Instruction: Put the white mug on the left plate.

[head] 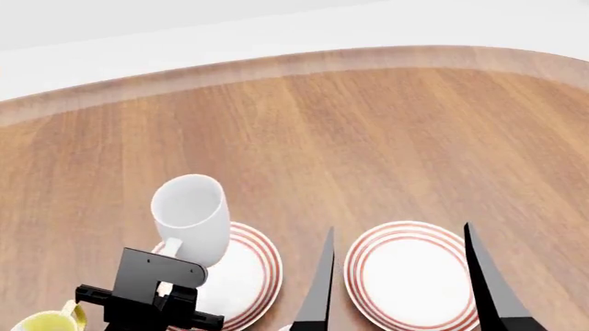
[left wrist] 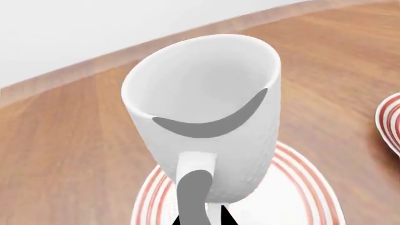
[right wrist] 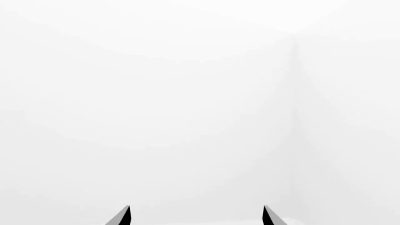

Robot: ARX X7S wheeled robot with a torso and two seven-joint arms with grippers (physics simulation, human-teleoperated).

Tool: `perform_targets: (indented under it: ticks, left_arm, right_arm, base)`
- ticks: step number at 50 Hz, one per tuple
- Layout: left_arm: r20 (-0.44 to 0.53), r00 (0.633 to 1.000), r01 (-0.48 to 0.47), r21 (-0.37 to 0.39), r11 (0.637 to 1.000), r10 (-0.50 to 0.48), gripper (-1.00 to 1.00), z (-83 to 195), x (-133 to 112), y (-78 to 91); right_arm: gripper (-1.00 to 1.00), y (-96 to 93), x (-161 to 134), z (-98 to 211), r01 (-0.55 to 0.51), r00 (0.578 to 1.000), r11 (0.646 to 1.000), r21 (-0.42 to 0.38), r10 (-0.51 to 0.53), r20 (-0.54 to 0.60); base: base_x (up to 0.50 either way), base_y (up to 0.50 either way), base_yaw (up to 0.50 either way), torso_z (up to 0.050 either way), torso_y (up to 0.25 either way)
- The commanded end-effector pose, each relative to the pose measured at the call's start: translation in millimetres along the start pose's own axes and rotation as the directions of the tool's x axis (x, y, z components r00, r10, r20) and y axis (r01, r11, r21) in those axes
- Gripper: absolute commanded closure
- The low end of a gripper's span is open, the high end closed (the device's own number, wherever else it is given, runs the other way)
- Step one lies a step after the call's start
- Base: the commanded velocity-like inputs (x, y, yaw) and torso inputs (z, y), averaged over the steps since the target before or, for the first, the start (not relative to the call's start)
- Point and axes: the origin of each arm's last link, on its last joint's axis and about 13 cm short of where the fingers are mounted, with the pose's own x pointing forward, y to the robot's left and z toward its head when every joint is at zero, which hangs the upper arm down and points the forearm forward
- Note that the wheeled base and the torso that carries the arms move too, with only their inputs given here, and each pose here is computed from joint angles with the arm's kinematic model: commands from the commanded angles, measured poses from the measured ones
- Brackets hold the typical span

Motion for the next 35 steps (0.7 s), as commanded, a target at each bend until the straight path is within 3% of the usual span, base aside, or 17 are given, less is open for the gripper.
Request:
perform_targets:
  ticks: [1,35]
  left_arm:
    - [0.004,1.0,0.009,0.01,1.0,-0.009,1.0,-2.6,0.5,-3.6]
    - [-0.059,0.998,-0.012,0.011,1.0,0.013,1.0,-25.1,10.3,-8.2]
  right_arm:
    - [-1.0,-0.1,-0.1,0.1,0.001,1.0,1.0,0.0,-0.001,0.001]
    - [-1.0,-0.5,-0.5,0.0,0.001,1.0,1.0,0.0,-0.001,0.002]
  base:
    - [0.0,0.0,0.0,0.0,0.0]
    - [0.0,0.0,0.0,0.0,0.0]
